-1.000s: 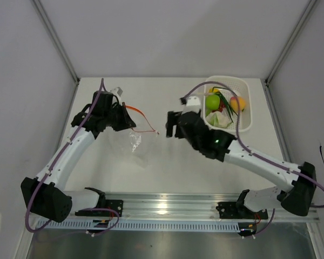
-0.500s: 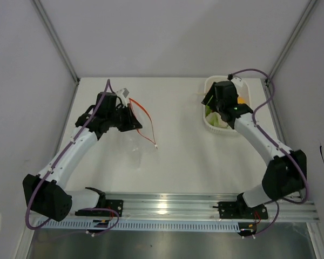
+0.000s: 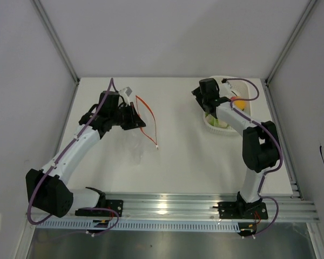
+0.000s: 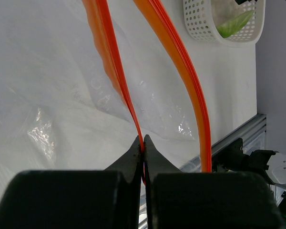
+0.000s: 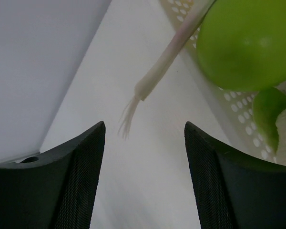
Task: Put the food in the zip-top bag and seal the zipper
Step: Pick up the fake vegetable from the bin.
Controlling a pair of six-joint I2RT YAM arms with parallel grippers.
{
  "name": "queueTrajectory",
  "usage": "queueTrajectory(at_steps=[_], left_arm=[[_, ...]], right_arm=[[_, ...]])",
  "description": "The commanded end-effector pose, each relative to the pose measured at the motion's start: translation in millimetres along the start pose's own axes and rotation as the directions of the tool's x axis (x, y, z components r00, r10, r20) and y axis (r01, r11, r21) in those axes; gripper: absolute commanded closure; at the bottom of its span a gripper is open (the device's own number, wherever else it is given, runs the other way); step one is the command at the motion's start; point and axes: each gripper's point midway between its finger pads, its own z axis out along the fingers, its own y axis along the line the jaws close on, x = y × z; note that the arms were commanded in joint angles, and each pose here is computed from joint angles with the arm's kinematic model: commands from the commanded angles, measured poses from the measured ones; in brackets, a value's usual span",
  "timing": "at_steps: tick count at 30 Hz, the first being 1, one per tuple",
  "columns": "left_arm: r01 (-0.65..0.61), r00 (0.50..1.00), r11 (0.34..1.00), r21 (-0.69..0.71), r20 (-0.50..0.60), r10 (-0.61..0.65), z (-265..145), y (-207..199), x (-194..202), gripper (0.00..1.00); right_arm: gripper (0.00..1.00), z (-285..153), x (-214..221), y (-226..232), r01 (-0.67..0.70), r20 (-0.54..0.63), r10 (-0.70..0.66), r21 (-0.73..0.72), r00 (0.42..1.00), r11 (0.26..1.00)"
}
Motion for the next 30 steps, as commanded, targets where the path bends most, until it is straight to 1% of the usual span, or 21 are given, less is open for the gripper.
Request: queueTrajectory(at_steps=[1,3,5,7,10,17,28,29,30], left_arm=[[-0.009,1.000,0.998,0.054,0.016,0.008,1.4,-13.3,-5.0,1.00],[-0.011,1.000,0.998,0.056,0.016,0.010,0.8,-14.4,-6.1,1.00],[-0.011,1.000,0.998,0.057,0.020,0.009,0.9,-14.6,-6.9,0.99],[-0.013,1.000,0.998,0.063,0.021,0.011,0.4,-15.8,-7.2,0.99],[-0.011,1.000,0.998,0.057,0.018,0.010,1.5,-14.5,-6.9,0.99],[-0.015,1.000,0.999,0.052,0.018,0.014,1.5,-14.0,-7.7,0.99],[-0.021,1.000,0.999,0.039,0.017,0.020,1.1,-11.3,-7.0,0.99],[-0.021,1.000,0.999,0.035,0.016,0.020,1.8,-10.4,-7.1,0.99],[-0.022,1.000,0.999,0.034,0.018,0.021,1.6,-10.6,-7.8,0.99]], right_arm=[[0.31,1.9,-32.6,38.7,-0.236,0.143,0.247,-0.087,0.958,0.968],[0.32,5.5,-33.6,41.9,-0.283,0.148,0.296,-0.103,0.944,0.954],[0.32,9.9,-35.8,38.4,-0.334,0.177,0.345,-0.090,0.922,0.938],[0.34,16.2,-34.6,37.4,-0.381,0.182,0.390,-0.080,0.903,0.921],[0.37,23.9,-29.3,34.2,-0.412,0.180,0.415,-0.052,0.892,0.910],[0.40,25.0,-29.6,24.4,-0.463,0.227,0.458,-0.035,0.860,0.886],[0.44,48.8,-15.1,7.6,-0.529,0.221,0.514,0.013,0.829,0.848],[0.45,50.6,-13.8,6.5,-0.528,0.221,0.512,0.015,0.830,0.849],[0.48,54.0,-13.3,4.1,-0.527,0.224,0.511,0.019,0.830,0.849]])
